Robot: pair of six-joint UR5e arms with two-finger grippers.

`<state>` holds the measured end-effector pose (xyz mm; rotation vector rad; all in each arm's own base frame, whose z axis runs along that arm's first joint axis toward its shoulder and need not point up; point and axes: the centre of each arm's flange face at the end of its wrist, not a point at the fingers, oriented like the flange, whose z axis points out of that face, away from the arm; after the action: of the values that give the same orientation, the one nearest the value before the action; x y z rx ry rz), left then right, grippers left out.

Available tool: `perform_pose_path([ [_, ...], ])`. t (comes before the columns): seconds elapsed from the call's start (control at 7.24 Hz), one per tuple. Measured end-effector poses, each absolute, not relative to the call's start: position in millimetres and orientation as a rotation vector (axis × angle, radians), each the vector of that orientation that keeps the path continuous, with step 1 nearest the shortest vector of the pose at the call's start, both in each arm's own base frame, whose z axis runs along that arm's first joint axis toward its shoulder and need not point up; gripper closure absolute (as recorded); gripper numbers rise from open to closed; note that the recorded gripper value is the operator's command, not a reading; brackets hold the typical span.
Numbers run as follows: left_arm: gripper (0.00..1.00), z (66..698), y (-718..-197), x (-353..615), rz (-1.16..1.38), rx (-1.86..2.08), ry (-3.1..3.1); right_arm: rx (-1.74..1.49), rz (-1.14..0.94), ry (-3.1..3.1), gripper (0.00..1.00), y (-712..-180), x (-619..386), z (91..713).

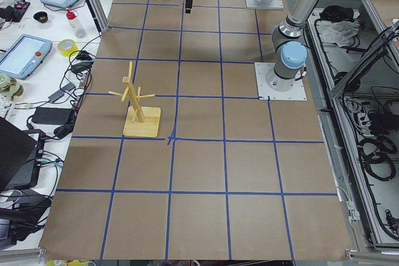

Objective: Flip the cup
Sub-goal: 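Lower the right gripper onto the upside-down light-blue cup and grasp it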

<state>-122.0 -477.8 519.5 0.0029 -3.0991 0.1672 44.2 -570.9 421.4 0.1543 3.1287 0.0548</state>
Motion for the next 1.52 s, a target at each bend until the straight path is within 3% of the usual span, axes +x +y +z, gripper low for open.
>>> perform_pose_path([
  [0.41,0.00,519,-478,-122,0.165,0.003,-3.098,0.042,-0.090,3.144,0.00,-602,37,333],
  [0.83,0.11,519,-478,-121,0.160,0.016,-3.104,-0.066,-0.137,3.217,0.00,-617,28,274],
  [1.52,0.03,519,-478,-121,0.157,0.043,-3.106,-0.078,-0.195,3.243,0.01,-643,19,222],
])
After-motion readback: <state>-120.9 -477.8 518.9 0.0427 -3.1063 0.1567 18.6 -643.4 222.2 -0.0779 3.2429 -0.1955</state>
